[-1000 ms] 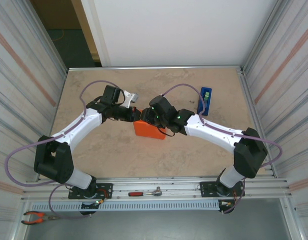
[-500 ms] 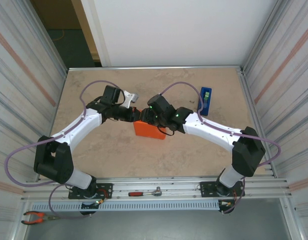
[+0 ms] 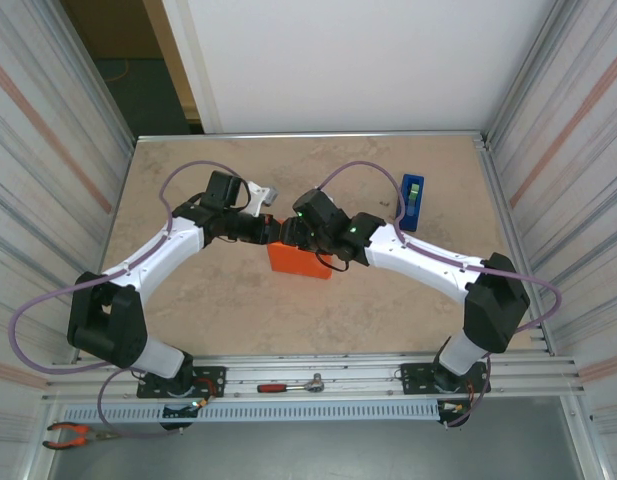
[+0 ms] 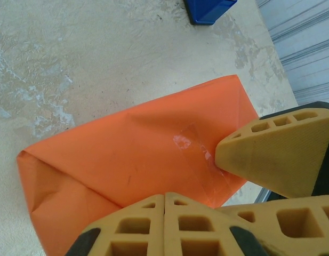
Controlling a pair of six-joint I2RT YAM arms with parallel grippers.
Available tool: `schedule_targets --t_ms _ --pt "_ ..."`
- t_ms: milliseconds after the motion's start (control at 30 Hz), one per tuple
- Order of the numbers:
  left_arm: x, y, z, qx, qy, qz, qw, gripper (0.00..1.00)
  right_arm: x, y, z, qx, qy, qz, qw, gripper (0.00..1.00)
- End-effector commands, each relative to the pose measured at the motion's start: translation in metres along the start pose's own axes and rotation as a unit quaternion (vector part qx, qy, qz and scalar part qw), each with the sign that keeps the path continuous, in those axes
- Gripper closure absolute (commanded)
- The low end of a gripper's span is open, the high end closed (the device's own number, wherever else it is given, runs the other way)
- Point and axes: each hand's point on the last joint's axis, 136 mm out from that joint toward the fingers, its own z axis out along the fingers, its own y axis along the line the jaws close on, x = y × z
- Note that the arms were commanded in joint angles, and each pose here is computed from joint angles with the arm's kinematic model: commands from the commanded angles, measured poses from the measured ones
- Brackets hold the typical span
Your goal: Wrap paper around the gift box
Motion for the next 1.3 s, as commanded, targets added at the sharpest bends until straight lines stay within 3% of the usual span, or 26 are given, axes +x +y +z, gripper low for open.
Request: schedule_targets --t_ms 0,267,833,900,1100,1267 --pt "0.033 0.012 0.016 -0.018 0.053 -0.024 0.998 1.0 0.05 -0.007 -0.002 0.01 0.081 -0.045 0.996 0.42" --pt "0.033 0.011 0.016 -0.018 0.053 -0.023 0.998 1.0 0.041 0.004 -0.012 -0.015 0.068 -0.042 0.997 0.4" --pt "0.034 0.012 0.015 -0.019 0.053 -0.023 0.998 1.0 -0.013 -0.008 -0.04 -0.071 -0.004 0.02 0.997 0.55" --pt "0.034 0.011 0.015 -0.018 0.052 -0.023 0.998 1.0 -0.022 -0.009 -0.043 -0.077 -0.014 0.027 0.997 0.59" --pt "0.035 0.012 0.015 -0.017 0.053 -0.024 0.998 1.0 -0.045 -0.004 -0.037 -0.108 -0.018 0.052 0.993 0.85" --pt "0.035 0.011 0.016 -0.017 0.053 -0.023 0.998 1.0 -0.054 0.007 -0.021 -0.133 -0.009 0.065 0.989 0.91"
